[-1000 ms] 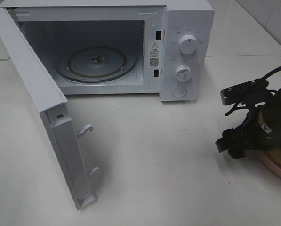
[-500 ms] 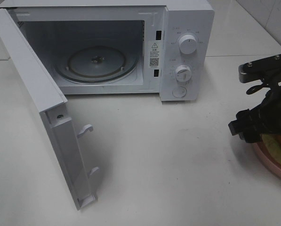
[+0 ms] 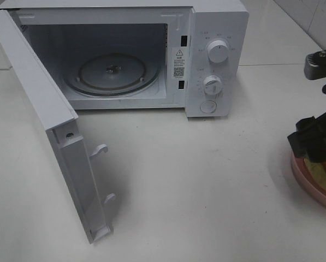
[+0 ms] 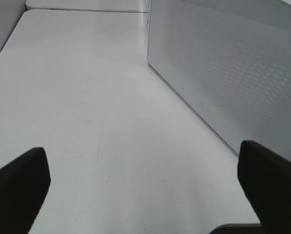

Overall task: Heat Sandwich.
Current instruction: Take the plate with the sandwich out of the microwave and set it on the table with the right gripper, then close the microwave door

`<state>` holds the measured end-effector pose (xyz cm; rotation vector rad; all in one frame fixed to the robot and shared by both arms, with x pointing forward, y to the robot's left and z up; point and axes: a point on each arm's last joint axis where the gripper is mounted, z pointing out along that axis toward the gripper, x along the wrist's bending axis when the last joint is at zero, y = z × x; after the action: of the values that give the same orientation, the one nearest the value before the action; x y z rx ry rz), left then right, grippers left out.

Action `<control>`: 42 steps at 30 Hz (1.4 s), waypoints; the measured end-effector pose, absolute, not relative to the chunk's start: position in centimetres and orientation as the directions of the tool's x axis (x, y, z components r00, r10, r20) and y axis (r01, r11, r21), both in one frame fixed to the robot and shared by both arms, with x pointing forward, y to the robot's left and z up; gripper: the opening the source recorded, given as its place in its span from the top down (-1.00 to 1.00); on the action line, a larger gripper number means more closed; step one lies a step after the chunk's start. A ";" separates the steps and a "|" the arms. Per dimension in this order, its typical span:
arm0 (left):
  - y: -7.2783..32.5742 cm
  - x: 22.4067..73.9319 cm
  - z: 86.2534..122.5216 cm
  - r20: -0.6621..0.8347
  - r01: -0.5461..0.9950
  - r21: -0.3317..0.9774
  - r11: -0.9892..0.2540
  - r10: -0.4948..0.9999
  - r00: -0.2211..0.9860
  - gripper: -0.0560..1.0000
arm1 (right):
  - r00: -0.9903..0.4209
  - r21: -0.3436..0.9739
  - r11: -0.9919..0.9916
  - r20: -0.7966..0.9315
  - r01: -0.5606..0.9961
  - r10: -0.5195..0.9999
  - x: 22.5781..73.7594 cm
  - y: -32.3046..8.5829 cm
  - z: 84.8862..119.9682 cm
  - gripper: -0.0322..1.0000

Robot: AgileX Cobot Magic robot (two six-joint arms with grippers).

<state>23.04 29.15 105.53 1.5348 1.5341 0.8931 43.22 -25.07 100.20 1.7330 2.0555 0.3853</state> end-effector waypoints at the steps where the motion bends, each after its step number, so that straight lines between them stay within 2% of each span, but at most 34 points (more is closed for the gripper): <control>1: 29.2 23.0 105.5 -0.043 0.455 0.890 0.026 0.999 0.027 -0.94 | -0.132 0.472 0.181 -0.135 0.863 0.982 43.0 -25.1 100.4 -0.53; 18: 29.2 23.0 105.5 -0.043 0.455 0.890 0.026 0.999 0.027 -0.94 | -0.143 0.546 0.181 -0.111 0.818 0.983 37.2 -27.0 104.9 -0.53; 32: 29.2 23.0 105.5 -0.043 0.455 0.890 0.026 0.999 0.027 -0.94 | -0.183 0.530 0.210 -0.104 0.822 0.978 31.9 -28.6 106.2 -0.53; 42: 29.2 23.0 105.5 -0.043 0.455 0.890 0.026 0.999 0.027 -0.94 | -0.223 0.649 0.207 -0.059 0.732 0.973 27.0 -29.9 107.0 -0.53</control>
<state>23.04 29.15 105.53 1.5348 1.5341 0.8931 27.04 -29.88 107.03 1.5794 2.0269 0.6957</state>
